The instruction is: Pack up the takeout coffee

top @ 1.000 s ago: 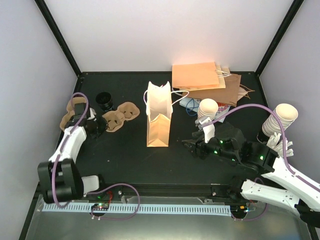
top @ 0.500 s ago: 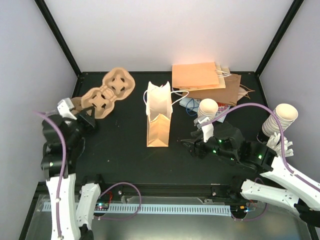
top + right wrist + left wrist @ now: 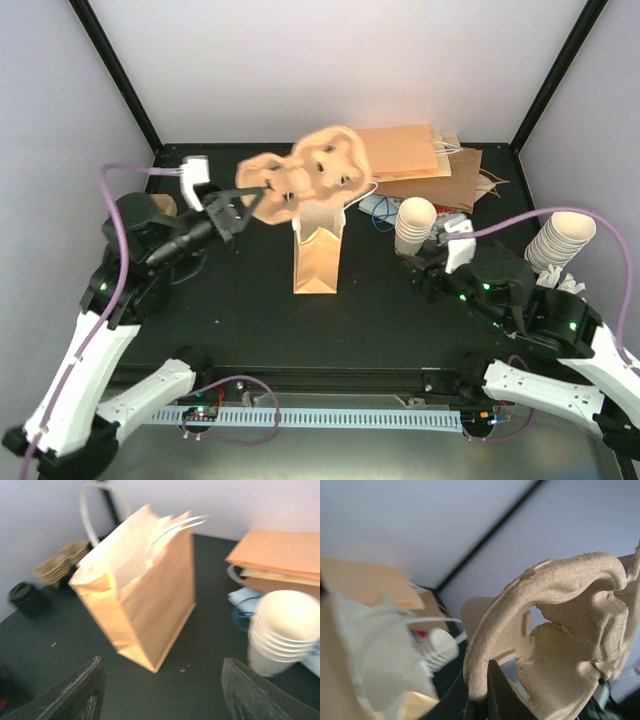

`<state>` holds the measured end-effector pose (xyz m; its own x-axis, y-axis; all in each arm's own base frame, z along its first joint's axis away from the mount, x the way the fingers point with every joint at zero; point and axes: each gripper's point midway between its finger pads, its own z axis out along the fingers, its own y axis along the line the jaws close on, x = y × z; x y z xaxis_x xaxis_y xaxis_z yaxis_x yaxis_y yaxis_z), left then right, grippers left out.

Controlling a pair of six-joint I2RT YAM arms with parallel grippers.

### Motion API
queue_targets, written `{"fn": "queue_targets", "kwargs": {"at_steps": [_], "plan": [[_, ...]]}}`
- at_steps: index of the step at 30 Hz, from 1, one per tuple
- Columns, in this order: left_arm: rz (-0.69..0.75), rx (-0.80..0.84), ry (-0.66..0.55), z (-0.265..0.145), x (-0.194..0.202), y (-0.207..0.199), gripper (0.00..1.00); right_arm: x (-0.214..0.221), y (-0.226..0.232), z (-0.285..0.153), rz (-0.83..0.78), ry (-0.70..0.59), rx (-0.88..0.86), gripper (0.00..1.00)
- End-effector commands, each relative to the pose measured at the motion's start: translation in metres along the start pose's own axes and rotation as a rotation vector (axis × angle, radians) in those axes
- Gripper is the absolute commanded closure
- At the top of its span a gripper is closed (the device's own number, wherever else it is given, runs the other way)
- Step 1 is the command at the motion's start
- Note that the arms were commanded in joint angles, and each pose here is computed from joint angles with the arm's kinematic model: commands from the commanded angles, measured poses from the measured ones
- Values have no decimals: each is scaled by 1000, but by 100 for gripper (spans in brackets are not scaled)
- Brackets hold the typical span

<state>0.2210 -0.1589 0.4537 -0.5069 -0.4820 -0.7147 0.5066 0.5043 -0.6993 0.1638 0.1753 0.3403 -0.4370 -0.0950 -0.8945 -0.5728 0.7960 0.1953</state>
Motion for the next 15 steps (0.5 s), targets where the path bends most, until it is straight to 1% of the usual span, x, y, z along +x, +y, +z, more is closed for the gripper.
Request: {"fn": "queue_targets", "kwargs": {"at_steps": [1, 3, 5, 7, 10, 13, 15], "plan": [[119, 104, 59, 23, 15, -48, 97, -16, -67, -44, 68, -124, 328, 34], [173, 85, 100, 31, 32, -55, 96, -20, -96, -70, 126, -205, 464, 26], [220, 69, 140, 35, 51, -54, 96, -23, -114, -95, 171, -284, 525, 25], [237, 57, 225, 39, 77, -47, 95, -27, -122, -112, 196, -333, 542, 24], [247, -10, 362, 45, 127, -21, 94, -32, -125, -124, 195, -358, 536, 24], [221, -68, 431, 52, 179, 1, 94, -35, -120, -126, 186, -349, 506, 24], [182, -91, 462, 59, 212, 8, 94, -37, -113, -122, 174, -324, 466, 24]]}}
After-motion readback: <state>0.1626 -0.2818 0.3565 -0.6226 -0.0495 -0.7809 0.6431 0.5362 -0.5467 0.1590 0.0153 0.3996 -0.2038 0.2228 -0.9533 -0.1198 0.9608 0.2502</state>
